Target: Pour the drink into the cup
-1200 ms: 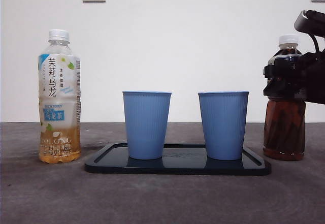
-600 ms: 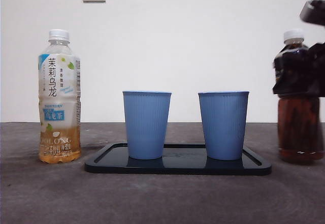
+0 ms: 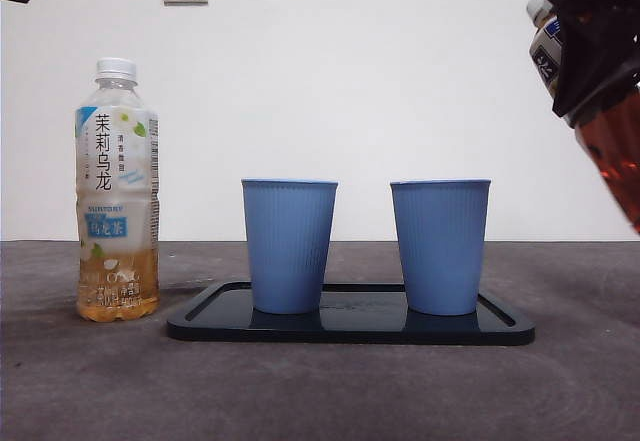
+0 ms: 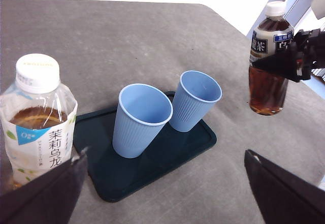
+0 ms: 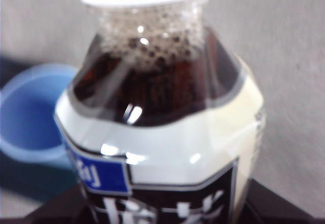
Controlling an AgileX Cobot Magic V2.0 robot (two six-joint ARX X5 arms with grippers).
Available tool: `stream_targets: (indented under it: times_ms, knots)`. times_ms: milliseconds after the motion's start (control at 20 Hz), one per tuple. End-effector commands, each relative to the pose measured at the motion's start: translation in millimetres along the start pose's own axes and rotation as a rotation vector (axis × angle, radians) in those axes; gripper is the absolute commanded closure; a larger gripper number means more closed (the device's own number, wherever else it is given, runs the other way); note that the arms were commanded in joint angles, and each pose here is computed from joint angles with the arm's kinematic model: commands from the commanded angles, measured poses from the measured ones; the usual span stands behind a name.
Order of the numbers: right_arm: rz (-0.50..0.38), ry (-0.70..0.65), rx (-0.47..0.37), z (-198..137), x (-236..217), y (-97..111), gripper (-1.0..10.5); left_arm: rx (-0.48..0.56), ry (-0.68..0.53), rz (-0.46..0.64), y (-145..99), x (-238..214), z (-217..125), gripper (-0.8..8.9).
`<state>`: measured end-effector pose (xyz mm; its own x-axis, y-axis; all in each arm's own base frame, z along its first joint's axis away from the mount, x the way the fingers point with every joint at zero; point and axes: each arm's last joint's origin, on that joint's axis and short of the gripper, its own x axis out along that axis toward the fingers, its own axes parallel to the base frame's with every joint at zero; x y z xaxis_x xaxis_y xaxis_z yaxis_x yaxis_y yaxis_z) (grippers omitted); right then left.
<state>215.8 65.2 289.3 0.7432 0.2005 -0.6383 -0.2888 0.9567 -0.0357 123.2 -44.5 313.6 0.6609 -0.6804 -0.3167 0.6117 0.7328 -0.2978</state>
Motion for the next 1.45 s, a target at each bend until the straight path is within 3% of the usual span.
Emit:
stream_targets:
  times_ms: [50,350,600,850,1250,1450]
  knots:
    - [-0.023,0.005,-0.130,18.5,-9.7,6.5,7.8,0.024,-0.015,-0.013,-2.2,-1.5,5.3,3.17]
    - [-0.146,0.238,-0.416,21.5,9.0,25.3,7.8,0.050,-0.017,-0.013,-2.2,-1.5,5.5,3.17]
    - [-0.314,0.354,-0.637,23.4,30.0,45.4,7.8,0.059,-0.025,-0.014,-3.4,-3.3,5.6,3.17]
    - [-0.371,0.439,-0.857,15.3,39.3,67.4,7.8,0.071,-0.034,-0.028,-6.8,-5.8,5.4,3.17]
    - [-0.482,0.486,-1.058,10.2,47.6,85.4,7.8,0.090,-0.028,-0.059,-11.0,-4.8,4.7,3.17]
    - [-0.496,0.507,-1.132,8.2,50.3,90.9,7.8,0.093,-0.027,-0.063,-11.6,-4.6,4.6,3.17]
